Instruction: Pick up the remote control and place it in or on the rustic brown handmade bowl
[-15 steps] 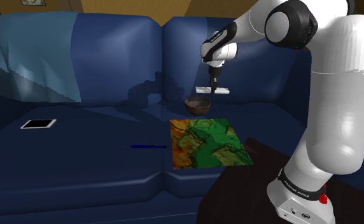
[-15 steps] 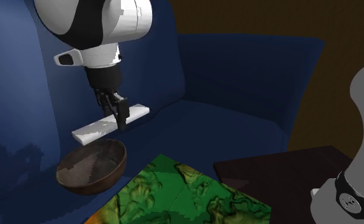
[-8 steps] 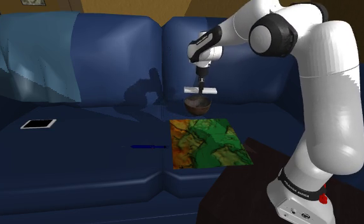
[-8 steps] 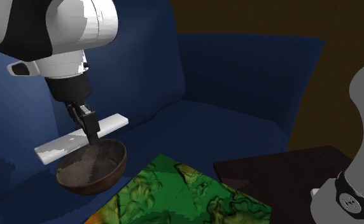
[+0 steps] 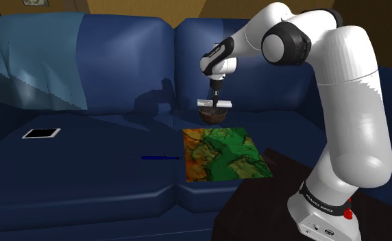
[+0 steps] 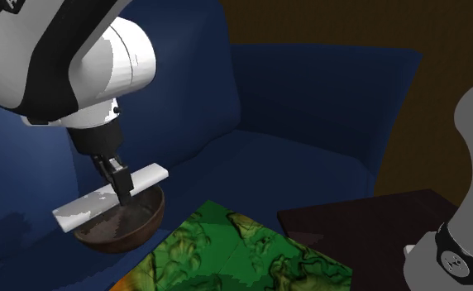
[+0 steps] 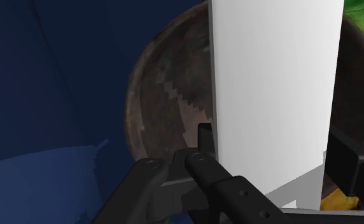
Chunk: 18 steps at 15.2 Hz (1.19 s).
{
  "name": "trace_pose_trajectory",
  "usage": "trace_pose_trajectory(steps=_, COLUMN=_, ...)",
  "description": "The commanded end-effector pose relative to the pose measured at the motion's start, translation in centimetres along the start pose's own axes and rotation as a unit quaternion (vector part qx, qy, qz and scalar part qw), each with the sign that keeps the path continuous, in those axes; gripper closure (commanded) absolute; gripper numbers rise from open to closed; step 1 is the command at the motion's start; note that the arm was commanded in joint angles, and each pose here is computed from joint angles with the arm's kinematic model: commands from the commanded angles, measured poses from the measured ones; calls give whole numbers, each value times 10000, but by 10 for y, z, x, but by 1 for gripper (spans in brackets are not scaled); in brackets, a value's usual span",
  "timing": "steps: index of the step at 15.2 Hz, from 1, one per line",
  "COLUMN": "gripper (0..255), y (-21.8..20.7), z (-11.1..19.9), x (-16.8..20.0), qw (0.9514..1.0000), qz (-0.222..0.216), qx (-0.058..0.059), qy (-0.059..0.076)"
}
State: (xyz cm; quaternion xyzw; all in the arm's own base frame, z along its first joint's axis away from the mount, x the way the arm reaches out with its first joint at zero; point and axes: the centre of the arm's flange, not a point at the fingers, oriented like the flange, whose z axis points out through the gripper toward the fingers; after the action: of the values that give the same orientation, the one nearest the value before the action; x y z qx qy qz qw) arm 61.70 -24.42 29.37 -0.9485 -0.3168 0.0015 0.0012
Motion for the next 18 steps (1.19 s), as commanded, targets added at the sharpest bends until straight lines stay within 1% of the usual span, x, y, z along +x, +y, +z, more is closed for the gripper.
trace_pose_trajectory(steps=1, gripper=255, y=0, z=10, x=1, qw=10000, qz=1, qx=-4, qy=3)
trace_pose_trajectory(steps=3, gripper=255, y=0, z=21, x=1, qw=10000, qz=1, qx=-4, qy=3)
trace_pose_trajectory(steps=11, gripper=255, y=0, z=21, x=1, qw=10000, qz=1, qx=-4, qy=3)
trace_pose_trajectory(steps=12, gripper=0, y=0, z=21, x=1, qw=10000, qz=1, qx=-4, qy=3)
trace_pose_trajectory(steps=17, gripper=0, y=0, z=21, x=1, qw=10000, qz=1, qx=-4, qy=3)
trace_pose_trajectory(steps=18, gripper=0, y=0, z=7, x=1, qw=10000, qz=1, qx=-4, qy=3)
